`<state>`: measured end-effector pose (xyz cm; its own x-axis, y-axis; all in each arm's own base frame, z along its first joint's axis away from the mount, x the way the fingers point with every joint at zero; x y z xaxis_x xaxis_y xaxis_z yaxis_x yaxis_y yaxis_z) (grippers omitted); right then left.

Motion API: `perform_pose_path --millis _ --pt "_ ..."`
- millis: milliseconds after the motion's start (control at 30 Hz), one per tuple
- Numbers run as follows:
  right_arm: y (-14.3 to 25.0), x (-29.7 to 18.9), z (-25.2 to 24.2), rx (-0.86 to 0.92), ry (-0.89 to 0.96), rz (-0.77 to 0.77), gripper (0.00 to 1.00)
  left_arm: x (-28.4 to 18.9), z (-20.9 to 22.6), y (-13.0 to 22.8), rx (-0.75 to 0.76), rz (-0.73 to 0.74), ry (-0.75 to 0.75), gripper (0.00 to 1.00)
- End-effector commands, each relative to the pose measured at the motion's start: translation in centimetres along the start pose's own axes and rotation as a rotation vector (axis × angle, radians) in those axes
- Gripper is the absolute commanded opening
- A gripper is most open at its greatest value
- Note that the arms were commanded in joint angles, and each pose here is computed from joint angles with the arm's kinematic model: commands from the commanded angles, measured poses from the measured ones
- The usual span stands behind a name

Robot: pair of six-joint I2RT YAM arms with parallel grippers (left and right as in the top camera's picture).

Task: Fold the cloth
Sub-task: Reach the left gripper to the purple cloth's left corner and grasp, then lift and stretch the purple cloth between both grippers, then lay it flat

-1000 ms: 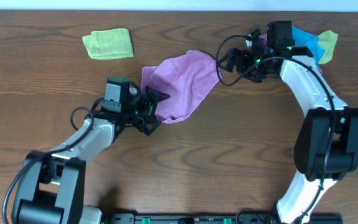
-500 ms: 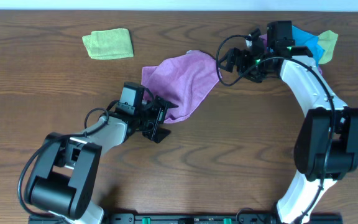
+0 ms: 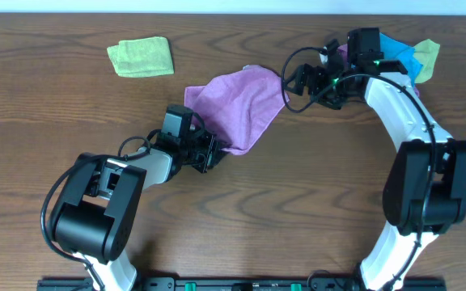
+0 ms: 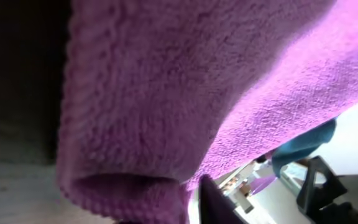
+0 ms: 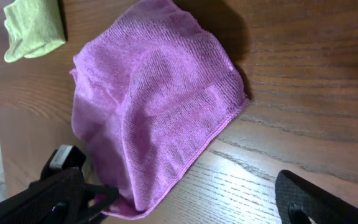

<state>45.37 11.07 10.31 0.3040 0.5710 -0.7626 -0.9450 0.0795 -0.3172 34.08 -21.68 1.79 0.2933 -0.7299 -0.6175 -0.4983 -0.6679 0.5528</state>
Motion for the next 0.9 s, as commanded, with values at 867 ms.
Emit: perform_pose_path --millis 867 --pt "3.8 8.9 -2.3 0.092 -0.017 0.002 0.71 -2.9 -2.6 0.2 0.183 0.192 0.121 0.06"
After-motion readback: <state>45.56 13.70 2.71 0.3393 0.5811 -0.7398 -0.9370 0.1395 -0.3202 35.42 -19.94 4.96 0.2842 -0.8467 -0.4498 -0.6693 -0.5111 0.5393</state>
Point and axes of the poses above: each gripper's point midway between its finger pads, its own x axis out along the fingers, its own z axis along the line the jaws close on, y = z × x, the point moved 1 cm from there along -x, back along the fingers, and after that the axes turned 9 degrees about -x, right-handed, at the moved point
